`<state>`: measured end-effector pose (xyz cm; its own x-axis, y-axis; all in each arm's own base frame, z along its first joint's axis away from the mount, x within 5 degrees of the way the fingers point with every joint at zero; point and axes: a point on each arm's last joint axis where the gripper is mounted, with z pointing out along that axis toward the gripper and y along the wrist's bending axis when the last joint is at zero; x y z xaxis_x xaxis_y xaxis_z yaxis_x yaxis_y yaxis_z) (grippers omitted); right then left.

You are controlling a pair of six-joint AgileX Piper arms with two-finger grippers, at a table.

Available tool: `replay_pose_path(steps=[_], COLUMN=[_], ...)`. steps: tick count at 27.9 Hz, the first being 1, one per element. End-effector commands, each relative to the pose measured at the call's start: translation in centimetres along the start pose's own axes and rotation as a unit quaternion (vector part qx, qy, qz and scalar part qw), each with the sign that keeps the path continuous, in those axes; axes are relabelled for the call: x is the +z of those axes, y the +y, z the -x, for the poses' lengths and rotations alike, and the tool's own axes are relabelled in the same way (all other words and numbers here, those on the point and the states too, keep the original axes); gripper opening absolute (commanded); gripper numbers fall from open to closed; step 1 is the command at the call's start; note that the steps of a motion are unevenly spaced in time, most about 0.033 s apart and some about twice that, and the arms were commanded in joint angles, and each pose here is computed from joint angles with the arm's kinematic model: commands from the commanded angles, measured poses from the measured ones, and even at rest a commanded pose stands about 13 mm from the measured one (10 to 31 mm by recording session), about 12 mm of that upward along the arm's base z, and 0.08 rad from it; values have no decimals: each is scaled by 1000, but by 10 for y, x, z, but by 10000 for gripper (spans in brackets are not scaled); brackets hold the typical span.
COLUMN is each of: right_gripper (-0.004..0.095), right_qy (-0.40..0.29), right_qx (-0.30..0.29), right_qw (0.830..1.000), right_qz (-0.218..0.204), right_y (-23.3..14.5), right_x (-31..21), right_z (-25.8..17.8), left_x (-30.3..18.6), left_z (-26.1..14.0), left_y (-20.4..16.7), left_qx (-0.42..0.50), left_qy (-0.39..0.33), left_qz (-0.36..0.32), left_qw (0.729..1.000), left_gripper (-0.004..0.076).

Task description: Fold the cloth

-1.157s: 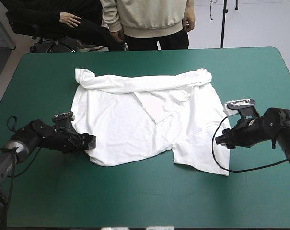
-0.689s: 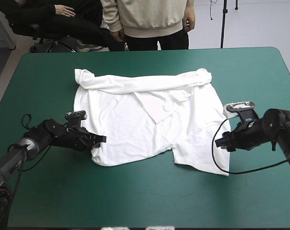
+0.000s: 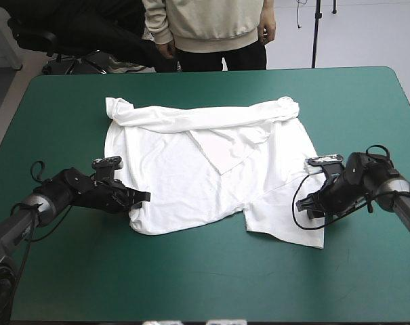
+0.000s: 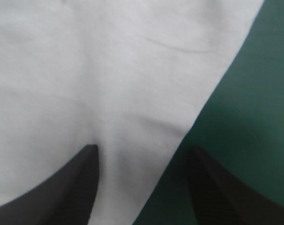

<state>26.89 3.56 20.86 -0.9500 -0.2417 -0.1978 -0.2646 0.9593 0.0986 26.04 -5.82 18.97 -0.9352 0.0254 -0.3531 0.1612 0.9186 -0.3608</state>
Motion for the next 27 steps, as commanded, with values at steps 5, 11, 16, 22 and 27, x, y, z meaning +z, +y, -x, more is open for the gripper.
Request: replay_pose_path(steps=[5, 11, 16, 22, 27], right_gripper=[174, -3, -3, -3, -3], right_qy=[-2, -28, -116, -284, -421], right_qx=[-53, -64, -72, -96, -117], right_qw=[998, 997, 990, 954, 899], right_qz=[26, 20, 21, 11, -19], right_y=[48, 50, 56, 65, 70], right_x=[14, -1, -51, -149, -237], right_z=[10, 9, 6, -8, -21], left_x=[2, -15, -60, -150, -235], left_z=[-4, 2, 15, 34, 44], left_y=[-4, -8, -25, -58, -90], left_qx=[3, 27, 75, 148, 192], left_qy=[17, -26, -88, -203, -306], left_qz=[-9, 4, 10, 33, 45], left_qw=[1000, 999, 993, 968, 931], left_gripper=[-17, -17, -17, -17, -17])
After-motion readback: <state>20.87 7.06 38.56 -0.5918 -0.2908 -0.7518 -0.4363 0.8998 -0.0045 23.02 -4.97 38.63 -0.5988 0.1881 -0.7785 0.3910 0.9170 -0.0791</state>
